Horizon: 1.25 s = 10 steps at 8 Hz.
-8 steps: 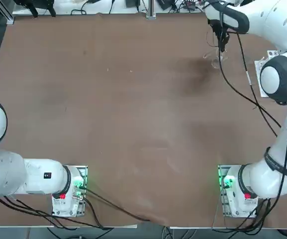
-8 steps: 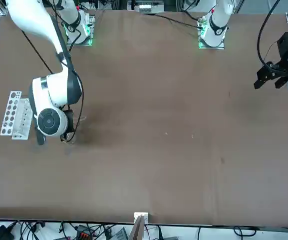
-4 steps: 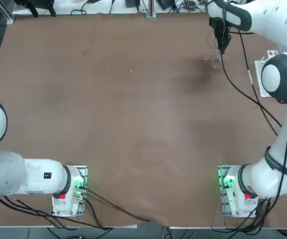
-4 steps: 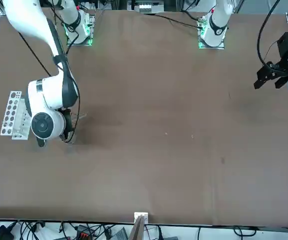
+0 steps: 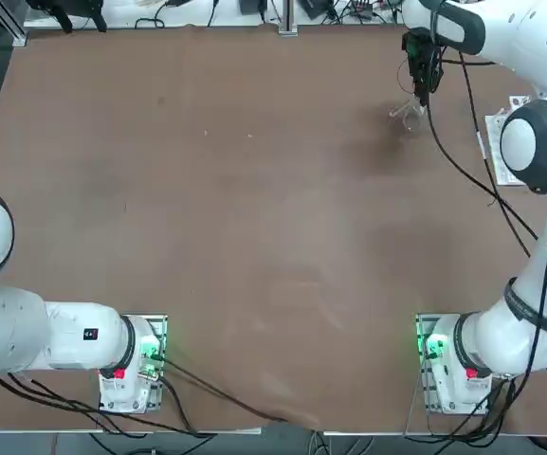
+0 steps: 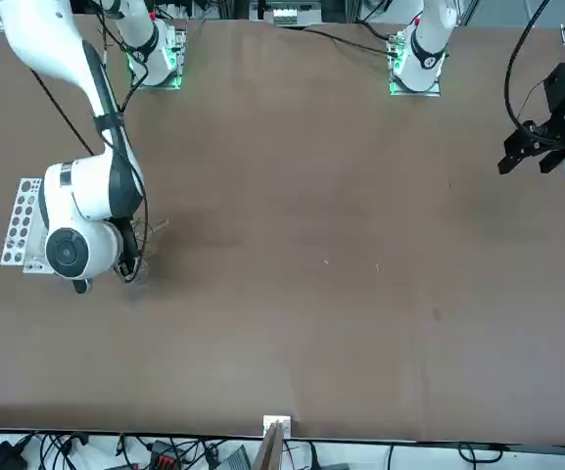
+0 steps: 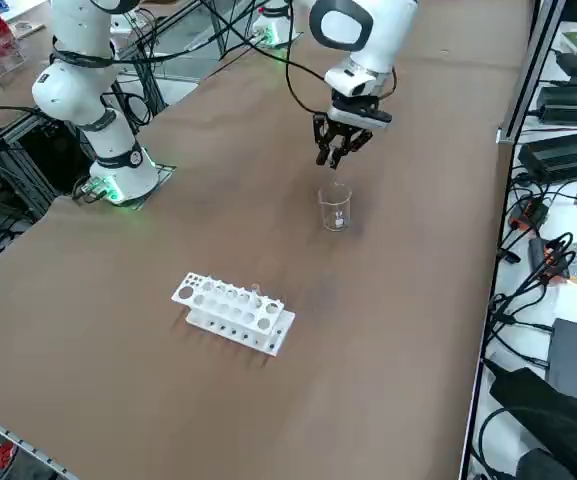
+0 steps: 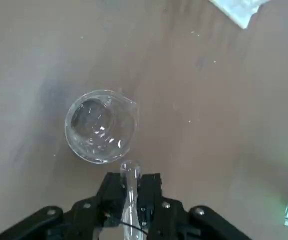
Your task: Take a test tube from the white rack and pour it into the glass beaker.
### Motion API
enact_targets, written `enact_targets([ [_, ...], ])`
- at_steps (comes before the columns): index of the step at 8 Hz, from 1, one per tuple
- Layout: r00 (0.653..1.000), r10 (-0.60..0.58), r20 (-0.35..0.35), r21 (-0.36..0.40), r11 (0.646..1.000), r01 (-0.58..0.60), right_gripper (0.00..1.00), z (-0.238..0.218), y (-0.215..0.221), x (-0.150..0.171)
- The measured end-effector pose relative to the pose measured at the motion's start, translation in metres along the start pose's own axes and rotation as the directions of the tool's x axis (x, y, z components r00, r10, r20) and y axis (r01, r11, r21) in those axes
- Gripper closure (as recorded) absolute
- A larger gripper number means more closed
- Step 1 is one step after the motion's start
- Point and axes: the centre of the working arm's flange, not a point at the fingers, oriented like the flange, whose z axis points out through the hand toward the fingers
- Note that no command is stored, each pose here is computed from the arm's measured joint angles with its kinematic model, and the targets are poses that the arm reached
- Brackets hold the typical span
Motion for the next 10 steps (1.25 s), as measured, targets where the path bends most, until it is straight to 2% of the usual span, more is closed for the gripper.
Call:
enact_targets([
  [6,0.991,-0.090,0.097,-0.001,0.996,0.090,0.82,0.027,-0.009,0.003],
  [8,0.981,-0.122,0.147,0.024,0.992,0.120,0.82,0.029,-0.007,0.014],
  [10,0.977,-0.132,0.169,0.036,0.991,0.127,0.82,0.031,-0.005,0.024],
])
